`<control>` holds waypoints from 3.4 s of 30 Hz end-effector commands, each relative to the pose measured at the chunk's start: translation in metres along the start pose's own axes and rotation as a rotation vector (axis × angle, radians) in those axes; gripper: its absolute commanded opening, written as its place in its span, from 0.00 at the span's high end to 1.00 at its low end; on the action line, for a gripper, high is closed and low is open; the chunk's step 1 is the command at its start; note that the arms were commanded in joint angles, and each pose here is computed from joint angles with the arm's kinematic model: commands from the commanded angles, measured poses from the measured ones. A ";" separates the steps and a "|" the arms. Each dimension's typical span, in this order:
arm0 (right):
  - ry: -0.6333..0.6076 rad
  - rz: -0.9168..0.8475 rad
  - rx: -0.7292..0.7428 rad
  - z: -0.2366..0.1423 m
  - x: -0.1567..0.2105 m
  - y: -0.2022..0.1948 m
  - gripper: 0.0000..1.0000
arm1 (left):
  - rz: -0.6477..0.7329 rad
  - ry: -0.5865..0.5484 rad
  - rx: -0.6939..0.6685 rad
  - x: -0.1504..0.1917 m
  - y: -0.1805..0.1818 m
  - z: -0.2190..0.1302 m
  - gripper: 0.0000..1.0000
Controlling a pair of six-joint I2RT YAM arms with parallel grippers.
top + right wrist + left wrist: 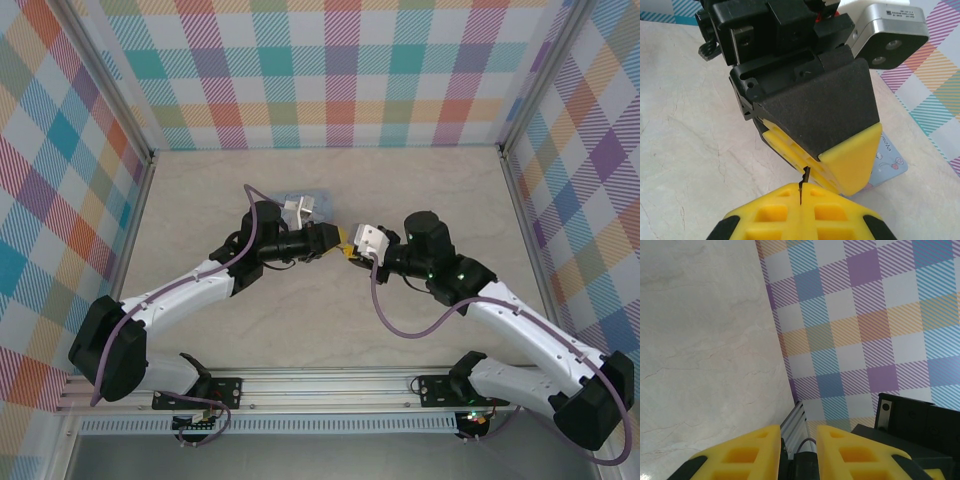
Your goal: Unlock a padlock with a key
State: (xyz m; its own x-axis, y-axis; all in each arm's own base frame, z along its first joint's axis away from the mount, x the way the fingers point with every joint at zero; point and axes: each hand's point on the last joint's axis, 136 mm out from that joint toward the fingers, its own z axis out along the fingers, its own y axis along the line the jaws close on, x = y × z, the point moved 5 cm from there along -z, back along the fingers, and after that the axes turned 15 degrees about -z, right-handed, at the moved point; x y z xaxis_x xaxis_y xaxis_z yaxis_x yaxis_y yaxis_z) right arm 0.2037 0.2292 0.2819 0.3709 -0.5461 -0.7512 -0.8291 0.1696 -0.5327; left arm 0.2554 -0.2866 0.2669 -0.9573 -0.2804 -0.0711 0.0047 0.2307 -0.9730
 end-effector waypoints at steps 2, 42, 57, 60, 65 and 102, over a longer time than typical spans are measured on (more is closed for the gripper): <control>-0.022 0.010 0.015 0.004 -0.001 0.000 1.00 | -0.002 0.018 0.043 0.005 -0.011 0.000 0.74; -0.038 0.061 0.131 -0.001 0.006 -0.004 1.00 | -0.071 -0.038 -0.021 0.000 0.006 0.001 0.54; -0.043 0.112 0.212 0.003 0.010 -0.013 1.00 | -0.213 -0.067 -0.005 -0.002 0.013 0.002 0.46; -0.055 0.139 0.214 0.005 0.011 -0.013 1.00 | -0.266 -0.074 0.035 -0.003 0.013 0.003 0.48; -0.063 0.164 0.218 0.008 0.013 -0.012 1.00 | -0.290 -0.076 0.049 -0.003 0.014 0.003 0.49; -0.106 0.383 0.139 -0.012 0.017 -0.001 0.53 | 0.160 -0.115 -0.135 -0.003 -0.001 -0.016 1.00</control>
State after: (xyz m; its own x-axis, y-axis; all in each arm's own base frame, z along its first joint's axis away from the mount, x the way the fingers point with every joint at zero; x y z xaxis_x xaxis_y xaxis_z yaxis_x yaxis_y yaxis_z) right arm 0.2152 0.2174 0.2638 0.1397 -0.4066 -0.9029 -0.8228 0.4596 -0.3343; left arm 0.2623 -0.2767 0.2457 -0.9122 -0.4093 -0.0199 -0.1081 0.2873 -0.9517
